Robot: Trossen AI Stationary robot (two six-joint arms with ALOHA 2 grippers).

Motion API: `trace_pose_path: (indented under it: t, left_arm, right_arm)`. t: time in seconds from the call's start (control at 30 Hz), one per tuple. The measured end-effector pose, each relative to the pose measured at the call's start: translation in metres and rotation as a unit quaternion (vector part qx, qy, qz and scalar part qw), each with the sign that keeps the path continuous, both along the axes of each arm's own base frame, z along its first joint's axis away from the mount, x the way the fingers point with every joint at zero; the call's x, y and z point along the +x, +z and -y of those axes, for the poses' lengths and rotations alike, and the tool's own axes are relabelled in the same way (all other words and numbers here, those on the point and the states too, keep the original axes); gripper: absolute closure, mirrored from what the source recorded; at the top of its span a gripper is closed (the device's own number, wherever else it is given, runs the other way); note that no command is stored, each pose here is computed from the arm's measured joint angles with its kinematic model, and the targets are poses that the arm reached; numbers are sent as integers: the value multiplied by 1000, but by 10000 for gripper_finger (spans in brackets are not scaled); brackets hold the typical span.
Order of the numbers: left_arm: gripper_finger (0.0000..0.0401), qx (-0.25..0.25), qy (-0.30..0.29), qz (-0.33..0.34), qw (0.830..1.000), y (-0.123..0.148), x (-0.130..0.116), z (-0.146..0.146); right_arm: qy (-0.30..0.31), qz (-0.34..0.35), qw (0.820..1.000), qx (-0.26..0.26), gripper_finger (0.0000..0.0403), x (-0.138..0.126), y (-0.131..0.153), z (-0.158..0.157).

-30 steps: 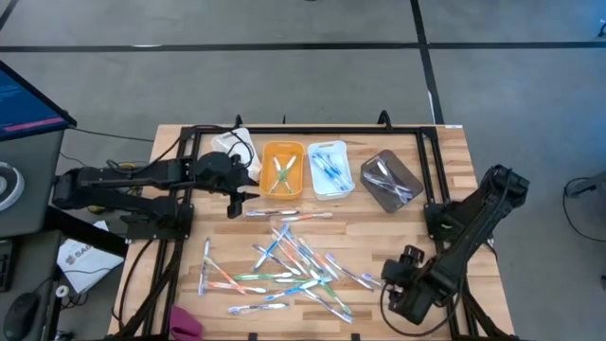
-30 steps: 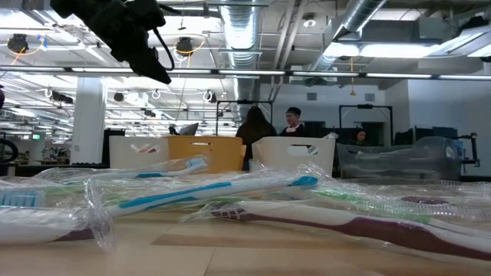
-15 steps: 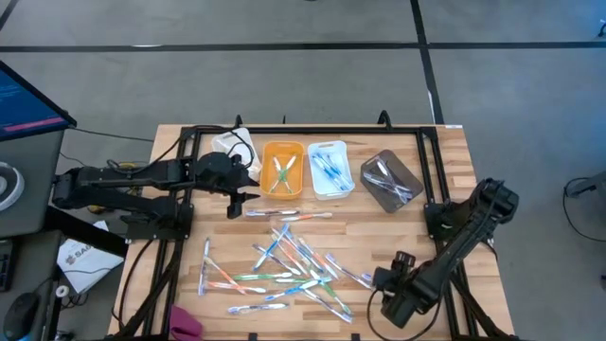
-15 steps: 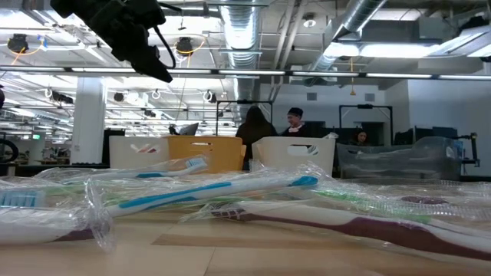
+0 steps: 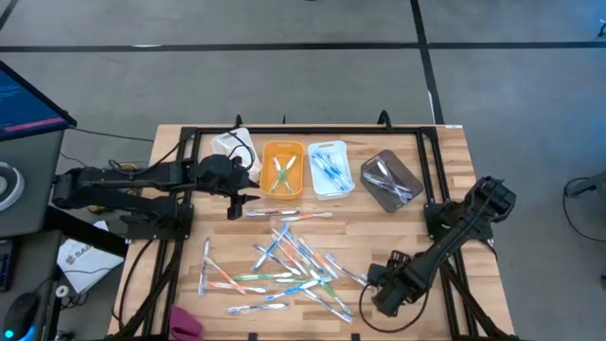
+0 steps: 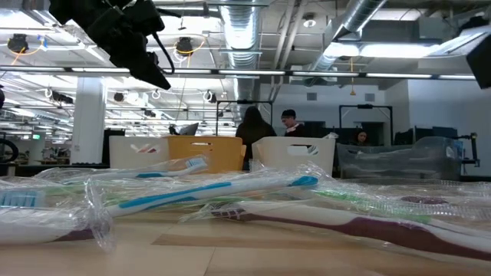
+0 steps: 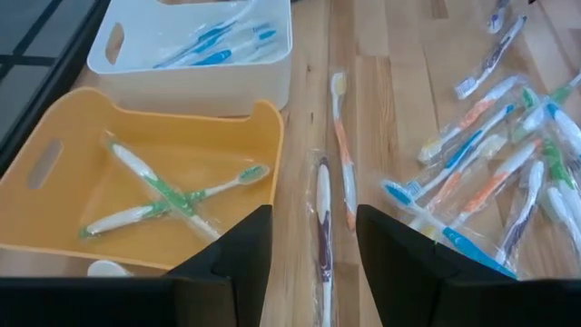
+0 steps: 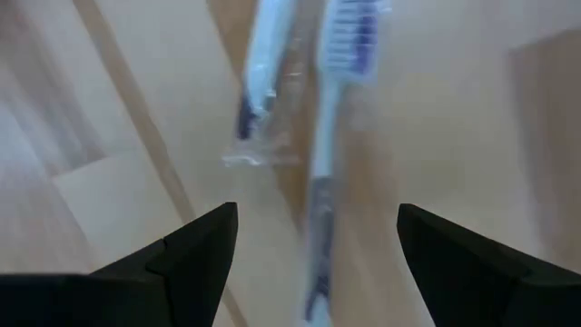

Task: Pick & Place Toothbrushes
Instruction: Put the white violet toothbrush into the black transparent bin

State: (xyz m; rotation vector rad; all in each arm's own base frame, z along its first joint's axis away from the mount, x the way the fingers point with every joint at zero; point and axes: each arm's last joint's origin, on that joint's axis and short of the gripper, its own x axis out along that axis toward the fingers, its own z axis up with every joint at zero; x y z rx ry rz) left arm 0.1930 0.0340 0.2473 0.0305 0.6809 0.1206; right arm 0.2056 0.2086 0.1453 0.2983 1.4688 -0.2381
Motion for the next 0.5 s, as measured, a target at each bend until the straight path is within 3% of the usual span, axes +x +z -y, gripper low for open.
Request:
trace_pose_path:
  t: [0.3, 0.5]
  left_arm:
    - [248, 1, 0, 5, 1000, 0, 1, 0]
    - [248, 1, 0, 7, 1000, 1, 1, 0]
  right_arm:
    - [-26, 13, 999, 13, 107, -8, -20, 10]
    - [-35, 10, 999, 8, 128, -8, -22, 14]
